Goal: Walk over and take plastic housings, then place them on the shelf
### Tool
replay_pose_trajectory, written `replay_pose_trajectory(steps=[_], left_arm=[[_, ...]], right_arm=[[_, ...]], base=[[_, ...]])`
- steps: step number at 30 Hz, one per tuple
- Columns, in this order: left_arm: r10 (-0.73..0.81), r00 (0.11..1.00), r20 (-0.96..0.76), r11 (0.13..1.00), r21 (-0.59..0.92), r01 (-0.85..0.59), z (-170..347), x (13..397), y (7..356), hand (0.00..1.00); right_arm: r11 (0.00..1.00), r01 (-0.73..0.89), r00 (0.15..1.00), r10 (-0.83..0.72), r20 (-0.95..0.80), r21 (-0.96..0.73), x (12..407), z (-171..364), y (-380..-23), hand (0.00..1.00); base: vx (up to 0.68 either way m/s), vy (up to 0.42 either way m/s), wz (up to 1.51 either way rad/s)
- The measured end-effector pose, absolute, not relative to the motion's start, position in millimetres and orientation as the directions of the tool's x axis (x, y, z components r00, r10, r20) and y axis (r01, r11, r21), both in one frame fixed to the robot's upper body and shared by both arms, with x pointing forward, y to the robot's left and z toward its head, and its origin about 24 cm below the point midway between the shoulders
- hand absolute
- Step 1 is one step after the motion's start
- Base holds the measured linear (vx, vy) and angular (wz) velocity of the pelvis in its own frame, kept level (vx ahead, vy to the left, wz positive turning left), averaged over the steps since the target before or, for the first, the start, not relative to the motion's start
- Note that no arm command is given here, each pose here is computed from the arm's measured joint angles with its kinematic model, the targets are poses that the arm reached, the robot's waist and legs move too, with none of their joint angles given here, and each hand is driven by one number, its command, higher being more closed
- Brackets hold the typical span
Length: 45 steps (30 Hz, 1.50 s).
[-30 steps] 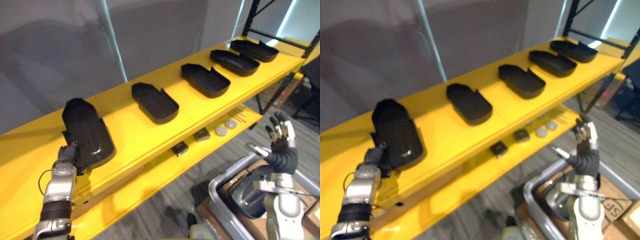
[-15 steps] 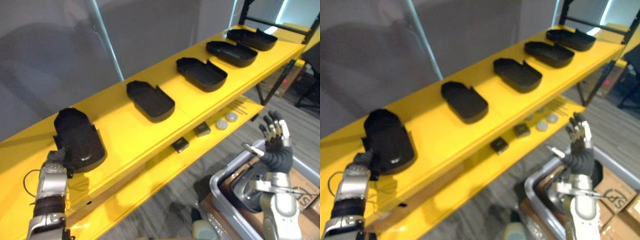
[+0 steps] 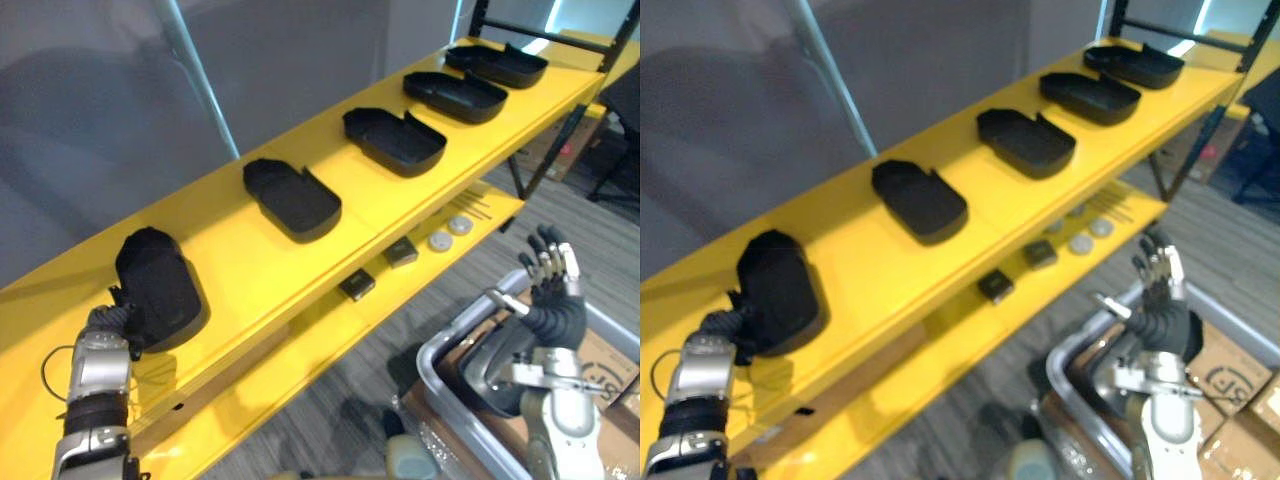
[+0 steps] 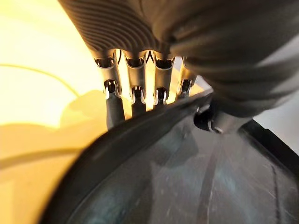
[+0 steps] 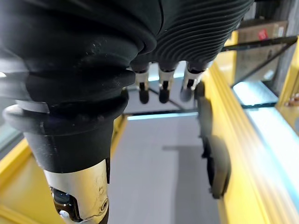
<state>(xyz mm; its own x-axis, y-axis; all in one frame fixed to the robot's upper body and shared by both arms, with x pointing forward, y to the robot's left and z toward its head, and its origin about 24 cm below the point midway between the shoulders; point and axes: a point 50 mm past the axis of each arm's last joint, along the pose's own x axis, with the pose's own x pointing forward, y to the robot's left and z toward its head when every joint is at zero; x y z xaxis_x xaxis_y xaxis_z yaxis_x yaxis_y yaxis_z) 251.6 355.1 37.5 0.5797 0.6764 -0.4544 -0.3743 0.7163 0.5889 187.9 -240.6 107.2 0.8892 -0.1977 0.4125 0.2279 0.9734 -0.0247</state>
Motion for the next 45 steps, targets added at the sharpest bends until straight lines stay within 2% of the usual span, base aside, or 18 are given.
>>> replay_pose_trajectory(steps=[6,10,18,21,23,25,28,30,34,37,45], left_arm=[[0.745,0.515,-0.424,0.665,0.527,-0.529,36,248,358,0.0],[0.806,0.457,-0.376,0.592,0.485,-0.644,36,247,358,0.0],[0.864,0.426,-0.267,0.501,0.379,-0.778,42,252,351,0.0],[0.884,0.447,-0.138,0.467,0.244,-0.85,62,258,349,0.0],[0.879,0.475,-0.037,0.476,0.109,-0.873,85,263,344,0.0],[0.845,0.512,0.155,0.529,-0.093,-0.844,127,266,332,0.0],[0.787,0.482,0.386,0.598,-0.283,-0.75,170,255,312,0.0],[0.752,0.452,0.48,0.635,-0.341,-0.694,184,243,302,0.0],[0.711,0.412,0.57,0.664,-0.353,-0.659,184,213,290,0.0],[0.685,0.423,0.593,0.69,-0.34,-0.639,177,192,283,0.0],[0.524,0.495,0.693,0.768,-0.133,-0.627,174,173,267,0.0]], right_arm=[[0.966,0.257,0.874,-0.227,0.43,-0.012,187,111,-241,0.0],[0.961,0.275,0.86,-0.246,0.448,0.0,186,113,-242,0.0],[0.964,0.267,0.854,-0.238,0.462,0.003,187,116,-240,0.0],[0.969,0.248,0.851,-0.222,0.477,0.01,187,116,-235,0.0],[0.97,0.243,0.848,-0.213,0.485,0.002,186,115,-232,0.0],[0.971,0.24,0.844,-0.206,0.495,-0.006,185,115,-229,0.0],[0.971,0.241,0.832,-0.204,0.515,-0.004,183,117,-227,0.0],[0.971,0.24,0.834,-0.195,0.517,-0.02,183,116,-225,0.0],[0.979,0.201,0.841,-0.156,0.518,-0.031,184,117,-218,0.0],[0.982,0.189,0.835,-0.145,0.53,-0.029,184,120,-214,0.0],[0.964,0.265,0.804,-0.202,0.56,-0.032,184,128,-226,0.0]], base=[[0.0,0.0,0.0],[0.02,0.006,0.0],[0.0,0.0,0.0],[0.0,0.0,0.01],[0.04,0.008,0.05],[0.04,0.016,0.07],[0.02,0.013,0.08],[0.0,0.018,0.14],[-0.03,-0.02,0.12],[-0.08,-0.012,0.15],[-0.01,-0.005,0.21]])
